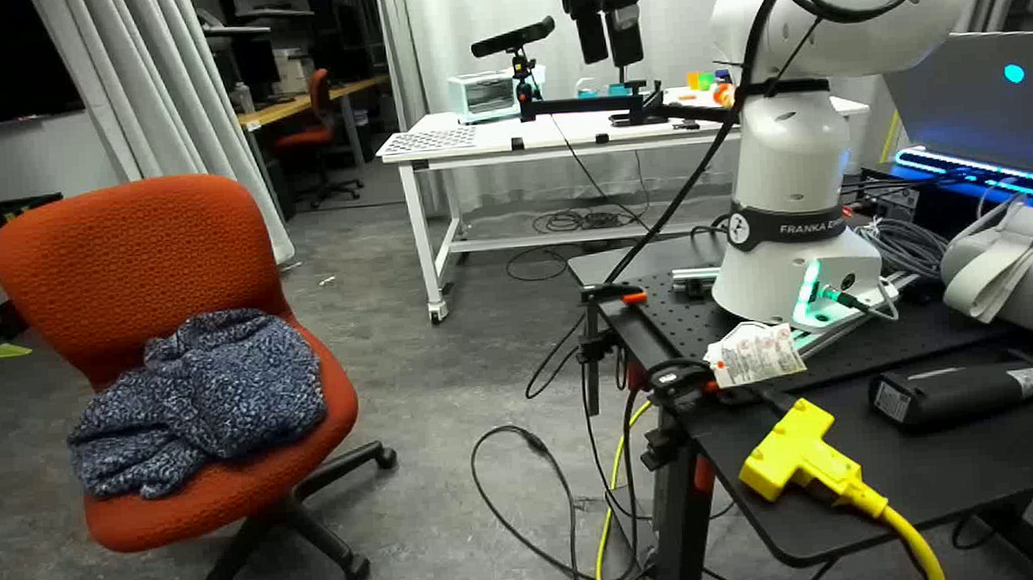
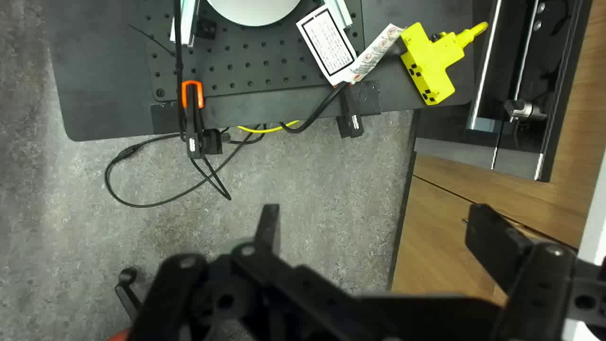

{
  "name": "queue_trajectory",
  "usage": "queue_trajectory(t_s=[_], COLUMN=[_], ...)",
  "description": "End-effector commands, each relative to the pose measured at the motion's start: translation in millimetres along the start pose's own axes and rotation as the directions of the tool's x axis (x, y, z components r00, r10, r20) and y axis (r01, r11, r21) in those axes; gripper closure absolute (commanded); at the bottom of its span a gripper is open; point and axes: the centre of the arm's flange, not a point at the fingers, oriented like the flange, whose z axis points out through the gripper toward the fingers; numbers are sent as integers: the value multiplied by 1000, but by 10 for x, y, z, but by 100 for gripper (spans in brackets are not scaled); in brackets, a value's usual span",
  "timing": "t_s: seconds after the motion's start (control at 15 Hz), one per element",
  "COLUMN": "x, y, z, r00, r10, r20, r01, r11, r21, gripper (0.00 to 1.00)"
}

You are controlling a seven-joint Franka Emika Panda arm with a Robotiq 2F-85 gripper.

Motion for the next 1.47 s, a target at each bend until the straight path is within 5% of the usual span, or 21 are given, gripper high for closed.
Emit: queue_trajectory(t_s=[0.0,1.4], x=[4,24], y=[0,1], z=[5,10], r00=[1000,1000], r10=[0,-8], r20=[2,-25], r01=[0,8], r11=[1000,1000], r21=[0,0], gripper=[0,0])
